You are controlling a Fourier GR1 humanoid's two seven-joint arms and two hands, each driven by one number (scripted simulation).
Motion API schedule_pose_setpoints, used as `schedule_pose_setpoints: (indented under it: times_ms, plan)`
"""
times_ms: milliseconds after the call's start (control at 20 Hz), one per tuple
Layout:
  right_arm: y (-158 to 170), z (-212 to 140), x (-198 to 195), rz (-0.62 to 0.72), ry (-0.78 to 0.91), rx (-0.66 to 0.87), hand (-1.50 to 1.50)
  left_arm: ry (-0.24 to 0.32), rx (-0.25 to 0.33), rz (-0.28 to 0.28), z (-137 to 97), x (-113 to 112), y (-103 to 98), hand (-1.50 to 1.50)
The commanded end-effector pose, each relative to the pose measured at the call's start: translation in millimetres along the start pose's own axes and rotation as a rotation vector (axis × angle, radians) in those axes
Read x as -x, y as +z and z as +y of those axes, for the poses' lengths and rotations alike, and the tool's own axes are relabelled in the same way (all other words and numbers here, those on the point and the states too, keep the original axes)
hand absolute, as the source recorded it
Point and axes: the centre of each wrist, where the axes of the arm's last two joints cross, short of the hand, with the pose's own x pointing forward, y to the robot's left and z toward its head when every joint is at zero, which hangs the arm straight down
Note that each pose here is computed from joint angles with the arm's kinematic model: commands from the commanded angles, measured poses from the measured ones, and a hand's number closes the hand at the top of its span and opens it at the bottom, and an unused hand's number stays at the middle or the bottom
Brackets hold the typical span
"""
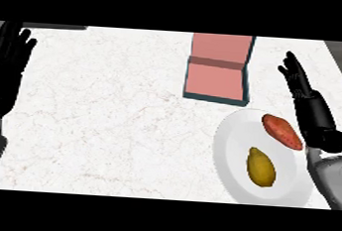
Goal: Pick the lemon from the plate and place it in the cardboard box
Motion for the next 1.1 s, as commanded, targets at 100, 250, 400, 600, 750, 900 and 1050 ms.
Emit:
schedule_pose_setpoints:
  times_ms: [100, 250, 400, 600, 750, 900, 1050]
  plan:
    - [58.6, 22.0, 19.6, 0.262, -0.036, 0.137, -1.5, -0.056, 0.187, 0.018, -26.6, 30.5, 33.3, 0.0]
    - [100.4, 50.8, 44.7, 0.504, -0.059, 0.208, -1.5, -0.127, 0.333, 0.039, -50.4, 38.8, 31.9, 0.0]
    - [123.3, -13.1, 72.8, 0.426, 0.499, 0.118, -1.5, -0.091, 0.337, 0.082, -50.3, 39.7, 36.5, 0.0]
    - [162.0, -7.7, 69.5, 0.353, 0.728, 0.096, -1.5, -0.092, 0.392, 0.113, -62.0, 57.8, 53.9, 0.0]
    - [180.5, -0.9, 55.9, 0.295, 0.828, 0.091, -1.5, -0.106, 0.382, 0.11, -61.9, 62.6, 51.0, 0.0]
    - [178.9, -9.5, 26.8, 0.316, 0.888, 0.075, -1.5, -0.096, 0.409, 0.111, -76.1, 64.4, 56.7, 0.0]
    - [177.6, -3.7, -2.5, 0.383, 0.905, 0.058, -1.5, -0.095, 0.412, 0.098, -68.5, 62.9, 52.5, 0.0]
